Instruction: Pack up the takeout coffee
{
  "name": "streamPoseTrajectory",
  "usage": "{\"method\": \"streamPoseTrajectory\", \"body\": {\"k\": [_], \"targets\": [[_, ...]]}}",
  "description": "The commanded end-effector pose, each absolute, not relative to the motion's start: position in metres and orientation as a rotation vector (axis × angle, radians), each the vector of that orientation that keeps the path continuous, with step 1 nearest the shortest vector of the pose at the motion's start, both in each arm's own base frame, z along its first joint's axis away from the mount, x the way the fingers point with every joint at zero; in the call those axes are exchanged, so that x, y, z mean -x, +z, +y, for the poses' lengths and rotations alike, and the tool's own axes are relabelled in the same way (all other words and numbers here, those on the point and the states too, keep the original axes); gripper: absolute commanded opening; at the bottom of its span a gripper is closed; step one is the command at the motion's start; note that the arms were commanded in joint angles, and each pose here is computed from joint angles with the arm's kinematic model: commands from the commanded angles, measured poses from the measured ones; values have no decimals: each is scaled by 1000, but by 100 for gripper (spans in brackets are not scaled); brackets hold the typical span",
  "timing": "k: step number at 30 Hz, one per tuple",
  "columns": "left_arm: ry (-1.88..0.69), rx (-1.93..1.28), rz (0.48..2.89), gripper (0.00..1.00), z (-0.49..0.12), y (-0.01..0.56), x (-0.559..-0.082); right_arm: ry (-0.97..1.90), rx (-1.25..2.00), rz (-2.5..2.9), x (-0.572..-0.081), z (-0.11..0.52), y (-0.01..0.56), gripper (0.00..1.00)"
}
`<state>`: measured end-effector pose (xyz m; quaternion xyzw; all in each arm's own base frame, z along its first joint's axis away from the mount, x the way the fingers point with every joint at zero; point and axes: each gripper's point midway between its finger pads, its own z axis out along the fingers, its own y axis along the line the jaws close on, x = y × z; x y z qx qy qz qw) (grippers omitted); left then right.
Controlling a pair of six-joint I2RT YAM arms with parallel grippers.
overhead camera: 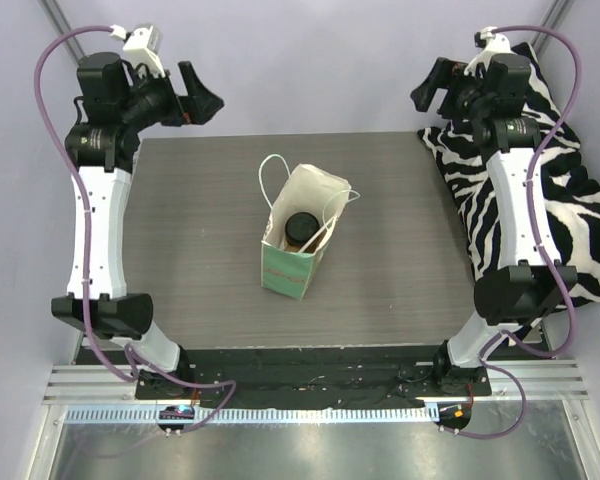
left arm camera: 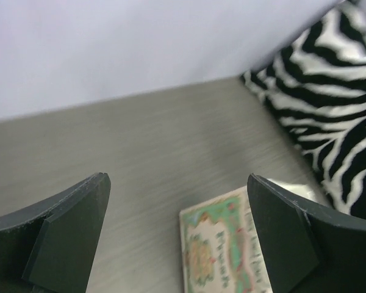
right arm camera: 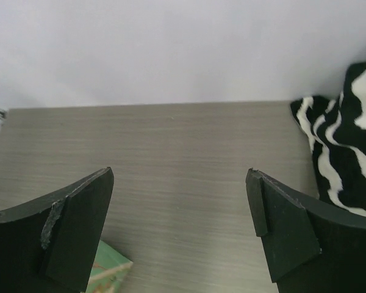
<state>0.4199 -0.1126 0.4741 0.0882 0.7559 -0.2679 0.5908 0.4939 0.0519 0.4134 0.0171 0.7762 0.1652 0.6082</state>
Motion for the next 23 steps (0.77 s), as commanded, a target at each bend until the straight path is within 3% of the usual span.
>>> {"method": "streamPoseTrajectory", "body": {"k": [1,8,13,19,23], "targets": [[-540,-101,2036,100,-65,394,-425,308,40,1891,-489,31,378,100],[-361,-9,2432,100,-6,265,-425,247,116,2160,-477,21,262,100],[-298,-44,2612,100,4,194,-406,238,153,2253,-464,20,218,100],[-254,-37,2624,100,10,170,-408,225,161,2306,-460,18,194,100],[-190,-26,2616,100,20,173,-418,208,161,2240,-476,16,221,100]]}}
